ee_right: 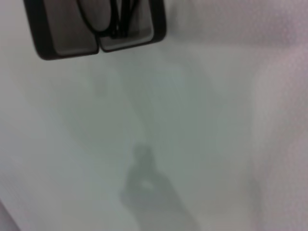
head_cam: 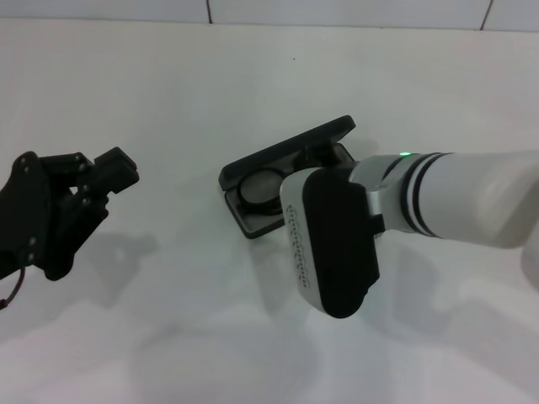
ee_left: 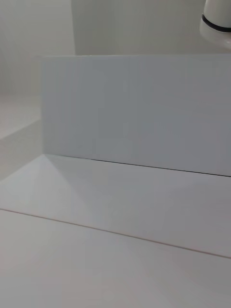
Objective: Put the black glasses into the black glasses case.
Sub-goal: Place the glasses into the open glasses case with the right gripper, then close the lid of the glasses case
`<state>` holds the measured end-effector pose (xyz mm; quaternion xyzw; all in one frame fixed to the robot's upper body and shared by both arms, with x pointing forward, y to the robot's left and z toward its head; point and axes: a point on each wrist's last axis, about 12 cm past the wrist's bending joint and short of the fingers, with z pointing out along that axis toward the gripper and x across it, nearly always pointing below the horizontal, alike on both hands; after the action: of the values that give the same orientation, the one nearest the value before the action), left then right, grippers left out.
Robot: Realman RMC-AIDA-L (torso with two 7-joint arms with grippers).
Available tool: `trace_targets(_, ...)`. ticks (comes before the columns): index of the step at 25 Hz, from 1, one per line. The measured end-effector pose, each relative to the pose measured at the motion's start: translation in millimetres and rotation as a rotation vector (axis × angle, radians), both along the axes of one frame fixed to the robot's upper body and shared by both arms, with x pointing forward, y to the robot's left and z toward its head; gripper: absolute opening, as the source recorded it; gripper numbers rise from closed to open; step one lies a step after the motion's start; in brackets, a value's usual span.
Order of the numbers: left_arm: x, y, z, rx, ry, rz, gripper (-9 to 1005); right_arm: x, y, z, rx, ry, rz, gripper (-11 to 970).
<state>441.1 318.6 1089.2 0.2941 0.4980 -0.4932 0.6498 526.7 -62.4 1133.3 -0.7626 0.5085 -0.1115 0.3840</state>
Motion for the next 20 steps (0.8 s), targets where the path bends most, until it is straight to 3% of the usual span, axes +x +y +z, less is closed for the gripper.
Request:
trace_targets(6,3.6,0.0,2.2,0.002,-0.008,-0.005,60,-6.4,-17.5,14.5,0.115,0.100,-0.104,161)
trace_targets(13,12.2,5.0,7.4,0.006,-0.011,0.015,60,-7.1,-56.9,45.5,0.399,0.221,-0.272,161)
trace_targets(14,15.5,4.7,8.0,0.010,-0.003,0.018,60,-5.4,-73.4,52.3,0.477,0.284,-0.316,153)
trace_targets(16,29.3,0.3,9.9,0.027,0.026,0.020,60,-4.2,-88.9,56.7,0.539,0.333,-0.349,138)
trace_targets(20,66.9,-16.7,18.7,0.060,0.078,0.007,60,-4.3,-148.5,65.6,0.735,0.475,-0.384,123)
